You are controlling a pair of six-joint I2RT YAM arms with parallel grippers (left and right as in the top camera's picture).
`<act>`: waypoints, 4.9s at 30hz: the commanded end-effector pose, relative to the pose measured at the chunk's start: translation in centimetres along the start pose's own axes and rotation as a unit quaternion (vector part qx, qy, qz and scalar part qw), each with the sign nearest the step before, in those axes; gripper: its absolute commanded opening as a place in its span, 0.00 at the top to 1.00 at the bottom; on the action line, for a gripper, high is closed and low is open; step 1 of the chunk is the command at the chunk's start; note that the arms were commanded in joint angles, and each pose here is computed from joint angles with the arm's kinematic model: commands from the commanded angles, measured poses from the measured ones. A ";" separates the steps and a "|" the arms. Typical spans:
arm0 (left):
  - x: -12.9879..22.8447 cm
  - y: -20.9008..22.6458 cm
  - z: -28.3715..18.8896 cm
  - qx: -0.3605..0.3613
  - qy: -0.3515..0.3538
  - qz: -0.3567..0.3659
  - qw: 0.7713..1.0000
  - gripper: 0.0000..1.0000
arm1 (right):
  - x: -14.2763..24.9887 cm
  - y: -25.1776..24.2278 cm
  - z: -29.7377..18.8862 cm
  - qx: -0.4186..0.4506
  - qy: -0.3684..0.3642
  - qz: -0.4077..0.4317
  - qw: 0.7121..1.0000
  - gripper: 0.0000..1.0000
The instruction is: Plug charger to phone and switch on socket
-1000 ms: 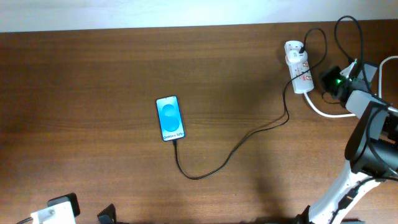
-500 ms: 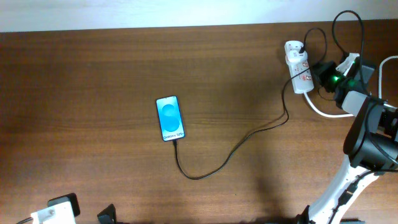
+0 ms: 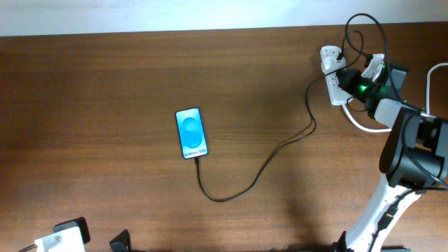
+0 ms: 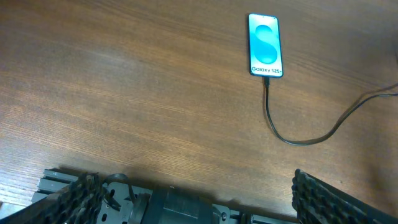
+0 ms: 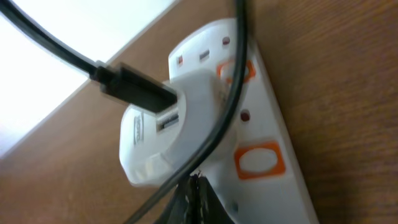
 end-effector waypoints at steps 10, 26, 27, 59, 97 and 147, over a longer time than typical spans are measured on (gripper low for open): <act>-0.1 0.3 -0.1 -0.008 -0.008 -0.009 1.000 0.01 | -4.2 -1.2 -0.7 0.066 0.034 -0.110 0.991 0.96; -0.1 0.3 -0.1 -0.008 -0.008 -0.009 1.000 0.01 | 0.2 -1.2 1.7 0.095 0.106 -0.114 0.983 0.96; -0.1 0.3 -0.1 -0.008 -0.008 -0.009 1.000 0.01 | 0.0 -1.1 1.8 0.094 0.102 -0.118 0.983 0.96; -0.1 0.3 -0.1 -0.008 -0.008 -0.009 1.000 0.01 | 1.9 -1.2 2.4 0.102 0.115 -0.022 0.988 0.96; -0.1 0.3 -0.1 -0.008 -0.008 -0.009 1.000 0.01 | 9.3 2.2 5.2 0.061 0.229 -0.001 0.971 0.95; -0.1 0.3 -0.1 -0.008 -0.008 -0.009 1.000 0.01 | 4.1 -3.1 0.7 0.149 0.176 0.080 0.970 0.96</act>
Point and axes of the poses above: each gripper's point midway between its finger pads, its own z axis out along the fingers, its own y axis along the line the jaws close on, x = y × z, the point moved 3 cm from there along -z, back along the fingers, and after that the axes turned 15 degrees about -z, right-handed, at the moved point
